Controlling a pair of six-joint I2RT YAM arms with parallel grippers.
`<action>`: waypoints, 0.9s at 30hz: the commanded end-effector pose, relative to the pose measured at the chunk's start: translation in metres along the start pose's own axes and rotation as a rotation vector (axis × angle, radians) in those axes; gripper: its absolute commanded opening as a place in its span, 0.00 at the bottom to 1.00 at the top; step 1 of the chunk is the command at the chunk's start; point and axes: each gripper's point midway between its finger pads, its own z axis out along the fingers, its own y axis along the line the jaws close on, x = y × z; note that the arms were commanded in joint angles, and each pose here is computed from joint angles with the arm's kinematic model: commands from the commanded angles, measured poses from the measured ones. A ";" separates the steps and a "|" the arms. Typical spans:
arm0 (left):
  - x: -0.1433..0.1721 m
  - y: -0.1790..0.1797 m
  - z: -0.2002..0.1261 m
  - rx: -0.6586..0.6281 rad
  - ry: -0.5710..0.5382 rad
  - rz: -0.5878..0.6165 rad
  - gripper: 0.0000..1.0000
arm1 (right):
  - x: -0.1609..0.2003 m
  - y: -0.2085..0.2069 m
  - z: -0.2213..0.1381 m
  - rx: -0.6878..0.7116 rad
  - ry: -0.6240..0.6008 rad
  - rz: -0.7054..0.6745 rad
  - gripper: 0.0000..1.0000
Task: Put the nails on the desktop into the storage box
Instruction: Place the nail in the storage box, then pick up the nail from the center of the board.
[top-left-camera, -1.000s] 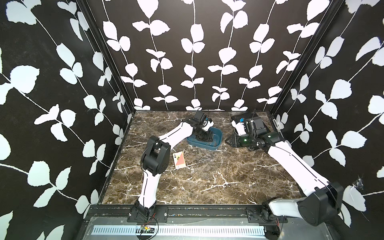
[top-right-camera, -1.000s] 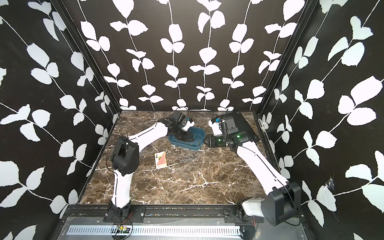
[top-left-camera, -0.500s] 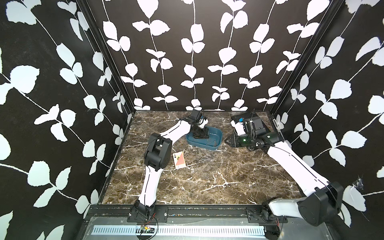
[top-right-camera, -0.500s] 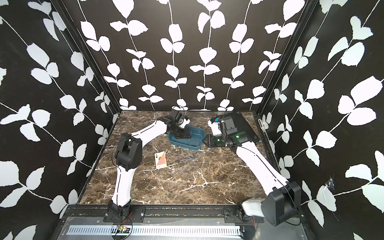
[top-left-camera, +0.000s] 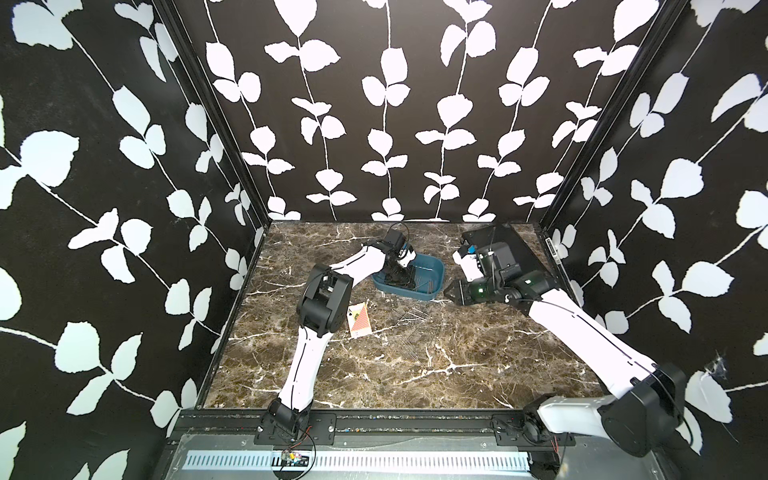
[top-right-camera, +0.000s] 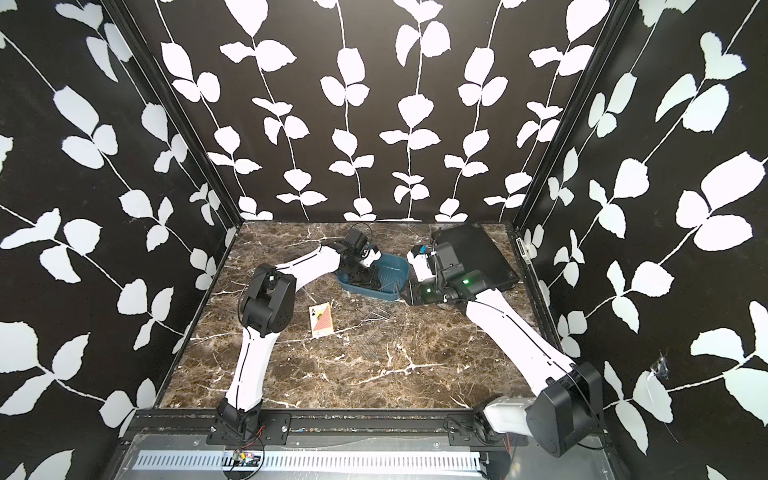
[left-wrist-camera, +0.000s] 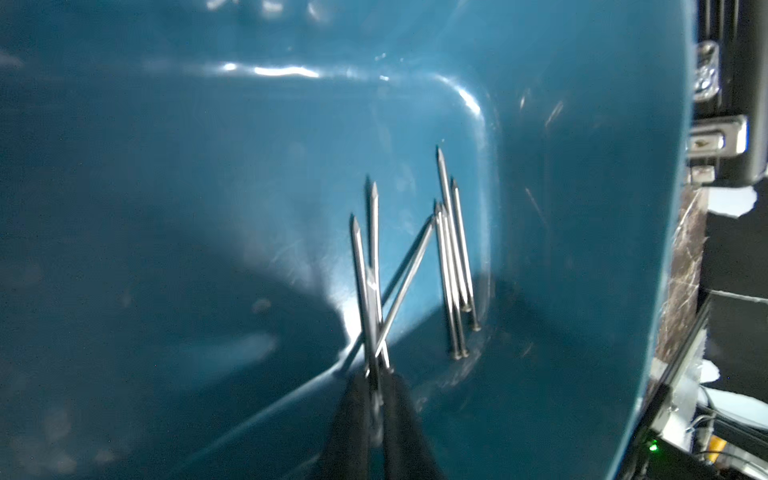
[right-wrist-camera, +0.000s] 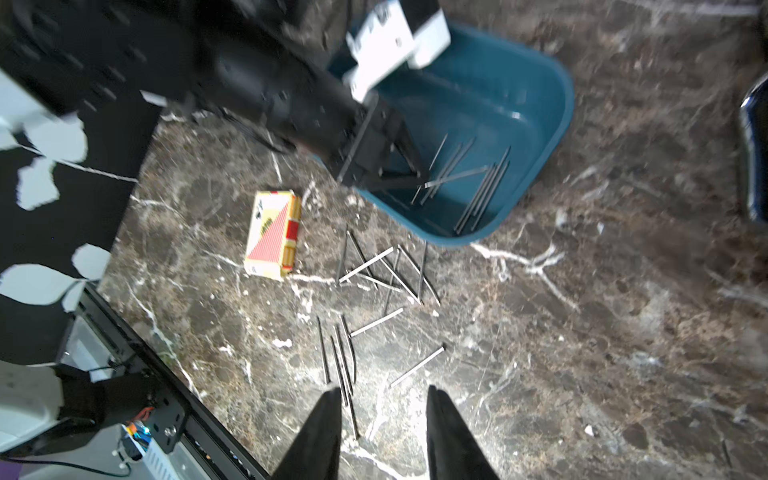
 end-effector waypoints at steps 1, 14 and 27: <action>0.003 -0.005 -0.013 -0.007 0.003 0.015 0.21 | 0.028 -0.006 0.015 0.034 0.069 0.012 0.37; 0.011 -0.035 -0.074 0.009 -0.110 0.027 0.36 | 0.086 -0.025 0.064 0.112 0.245 0.148 0.41; 0.052 -0.039 -0.125 -0.043 -0.195 0.078 0.47 | 0.104 -0.030 0.094 0.260 0.331 0.239 0.43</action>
